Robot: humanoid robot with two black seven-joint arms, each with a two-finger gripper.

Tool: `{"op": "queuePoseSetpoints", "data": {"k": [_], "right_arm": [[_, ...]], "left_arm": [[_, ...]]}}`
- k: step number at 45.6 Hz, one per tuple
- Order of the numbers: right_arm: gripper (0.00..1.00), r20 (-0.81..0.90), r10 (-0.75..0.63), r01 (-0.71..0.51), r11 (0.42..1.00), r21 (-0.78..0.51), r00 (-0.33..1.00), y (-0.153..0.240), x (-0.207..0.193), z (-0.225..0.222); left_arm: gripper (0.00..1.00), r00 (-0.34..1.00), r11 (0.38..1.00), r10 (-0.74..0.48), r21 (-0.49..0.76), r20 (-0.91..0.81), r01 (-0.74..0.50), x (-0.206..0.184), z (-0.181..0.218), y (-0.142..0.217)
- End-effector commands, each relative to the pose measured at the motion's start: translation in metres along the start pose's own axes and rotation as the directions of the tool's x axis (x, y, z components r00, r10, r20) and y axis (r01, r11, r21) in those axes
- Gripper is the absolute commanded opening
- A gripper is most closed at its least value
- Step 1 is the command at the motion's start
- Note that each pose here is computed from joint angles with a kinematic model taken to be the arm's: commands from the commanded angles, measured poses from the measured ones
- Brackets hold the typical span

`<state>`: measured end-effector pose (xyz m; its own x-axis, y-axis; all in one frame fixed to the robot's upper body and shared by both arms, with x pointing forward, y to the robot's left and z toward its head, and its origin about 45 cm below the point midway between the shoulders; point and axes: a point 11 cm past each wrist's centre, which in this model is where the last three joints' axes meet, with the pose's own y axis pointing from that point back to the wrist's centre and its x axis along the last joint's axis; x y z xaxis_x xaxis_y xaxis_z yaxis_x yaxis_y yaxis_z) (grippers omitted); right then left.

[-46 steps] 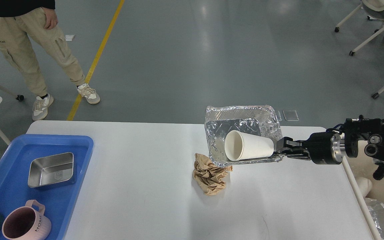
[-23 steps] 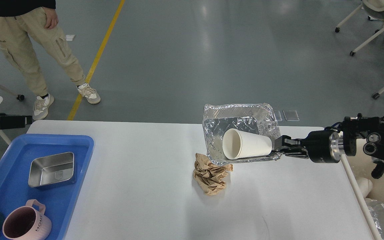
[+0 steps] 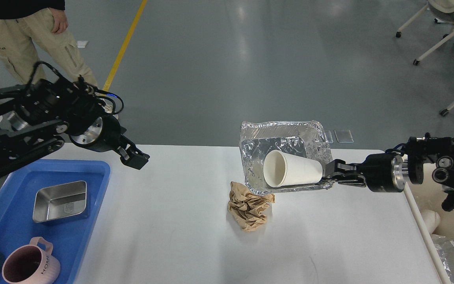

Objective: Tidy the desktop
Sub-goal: 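Reach the left gripper to the crumpled brown paper bag and grasp it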

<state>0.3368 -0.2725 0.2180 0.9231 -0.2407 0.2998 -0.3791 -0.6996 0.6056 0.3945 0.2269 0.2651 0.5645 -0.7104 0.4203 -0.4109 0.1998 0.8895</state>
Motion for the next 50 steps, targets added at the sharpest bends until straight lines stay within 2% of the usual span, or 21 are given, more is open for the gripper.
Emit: {"op": "queuePoseSetpoints", "data": {"k": [1, 10, 22, 30, 39, 50], "right_arm": [[0.00, 0.002, 0.004, -0.004, 1.000, 0.001, 1.000, 0.003, 0.001, 0.000], [0.00, 0.008, 0.016, -0.016, 1.000, -0.004, 1.000, 0.009, 0.003, 0.003], [0.00, 0.009, 0.017, -0.017, 1.000, -0.001, 1.000, 0.008, 0.003, 0.002], [0.00, 0.010, 0.021, -0.021, 1.000, 0.000, 1.000, 0.008, 0.004, 0.002], [0.00, 0.012, 0.025, -0.025, 1.000, -0.003, 1.000, 0.010, 0.004, 0.003], [0.00, 0.017, 0.032, -0.031, 0.999, -0.008, 0.999, 0.014, 0.005, 0.006]], "left_arm": [[0.97, 0.993, 1.000, -0.018, 0.022, 0.120, 0.015, 0.019, 0.023, -0.033], [0.97, 0.976, 0.999, 0.034, -0.006, 0.213, -0.034, 0.047, 0.062, -0.074], [0.97, 0.967, 0.997, 0.057, -0.066, 0.248, -0.042, 0.051, 0.093, -0.089], [0.97, 0.942, 0.989, 0.075, -0.148, 0.328, -0.028, 0.050, 0.130, -0.104], [0.97, 0.886, 0.990, 0.096, -0.137, 0.454, -0.037, 0.056, 0.157, -0.126], [0.97, 0.868, 0.990, 0.115, -0.129, 0.483, -0.060, 0.066, 0.167, -0.135]]}}
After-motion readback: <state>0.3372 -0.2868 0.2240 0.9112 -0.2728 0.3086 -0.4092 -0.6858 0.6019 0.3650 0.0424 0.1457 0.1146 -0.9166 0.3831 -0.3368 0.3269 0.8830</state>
